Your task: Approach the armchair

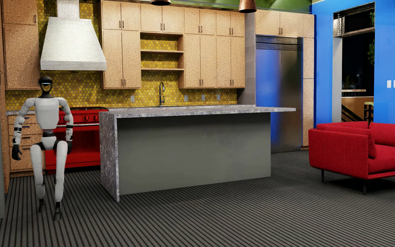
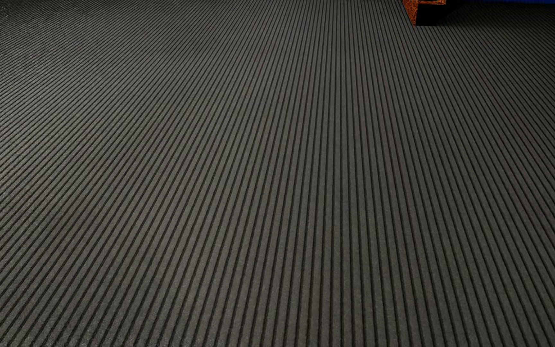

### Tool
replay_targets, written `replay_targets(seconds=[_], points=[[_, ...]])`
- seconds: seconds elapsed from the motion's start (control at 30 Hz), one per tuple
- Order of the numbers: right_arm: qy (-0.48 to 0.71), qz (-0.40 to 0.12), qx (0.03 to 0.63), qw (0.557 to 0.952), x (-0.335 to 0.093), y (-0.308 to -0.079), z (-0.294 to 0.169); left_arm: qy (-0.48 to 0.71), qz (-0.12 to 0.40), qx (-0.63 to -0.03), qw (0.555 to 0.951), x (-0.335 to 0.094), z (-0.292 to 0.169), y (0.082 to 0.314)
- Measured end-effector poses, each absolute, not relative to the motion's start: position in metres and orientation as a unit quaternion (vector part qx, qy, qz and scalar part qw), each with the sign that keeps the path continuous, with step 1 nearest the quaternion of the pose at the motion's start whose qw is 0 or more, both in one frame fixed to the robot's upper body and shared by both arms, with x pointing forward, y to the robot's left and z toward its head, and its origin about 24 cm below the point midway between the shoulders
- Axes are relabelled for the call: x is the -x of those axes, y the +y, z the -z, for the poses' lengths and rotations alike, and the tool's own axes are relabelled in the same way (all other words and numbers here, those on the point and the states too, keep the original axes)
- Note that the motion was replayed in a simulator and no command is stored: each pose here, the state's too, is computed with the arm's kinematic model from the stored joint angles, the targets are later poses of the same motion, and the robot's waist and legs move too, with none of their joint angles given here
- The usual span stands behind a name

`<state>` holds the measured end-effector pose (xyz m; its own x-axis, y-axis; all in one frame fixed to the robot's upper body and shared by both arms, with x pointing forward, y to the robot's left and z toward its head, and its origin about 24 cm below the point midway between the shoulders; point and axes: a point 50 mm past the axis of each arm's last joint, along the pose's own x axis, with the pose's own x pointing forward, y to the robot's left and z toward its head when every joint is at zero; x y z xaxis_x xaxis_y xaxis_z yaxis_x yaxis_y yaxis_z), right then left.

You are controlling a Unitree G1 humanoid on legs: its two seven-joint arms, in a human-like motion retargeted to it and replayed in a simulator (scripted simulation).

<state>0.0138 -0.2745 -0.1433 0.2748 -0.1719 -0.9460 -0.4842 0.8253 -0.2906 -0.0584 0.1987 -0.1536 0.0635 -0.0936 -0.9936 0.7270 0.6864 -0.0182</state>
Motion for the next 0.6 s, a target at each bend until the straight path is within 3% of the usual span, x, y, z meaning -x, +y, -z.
replay_targets(seconds=[0.13, 0.23, 0.3, 0.4, 0.47, 0.6], points=[[0.593, -0.105, 0.253, 0.757, -0.006, -0.262, 0.145, 0.620, 0.334, -0.235, 0.670, 0.079, 0.153, 0.176], [0.634, -0.159, 0.245, 0.716, 0.033, -0.239, 0.154, 0.623, 0.335, -0.265, 0.655, 0.072, 0.156, 0.191], [0.653, -0.202, 0.252, 0.685, 0.054, -0.230, 0.156, 0.595, 0.310, -0.287, 0.684, 0.034, 0.158, 0.203], [0.680, -0.245, 0.257, 0.641, 0.087, -0.222, 0.155, 0.519, 0.217, -0.281, 0.777, -0.047, 0.147, 0.218], [0.681, -0.247, 0.255, 0.640, 0.089, -0.221, 0.154, 0.454, 0.173, -0.271, 0.831, -0.093, 0.129, 0.222], [0.669, -0.206, 0.262, 0.664, 0.068, -0.239, 0.153, 0.429, 0.194, -0.277, 0.838, -0.114, 0.128, 0.208]])
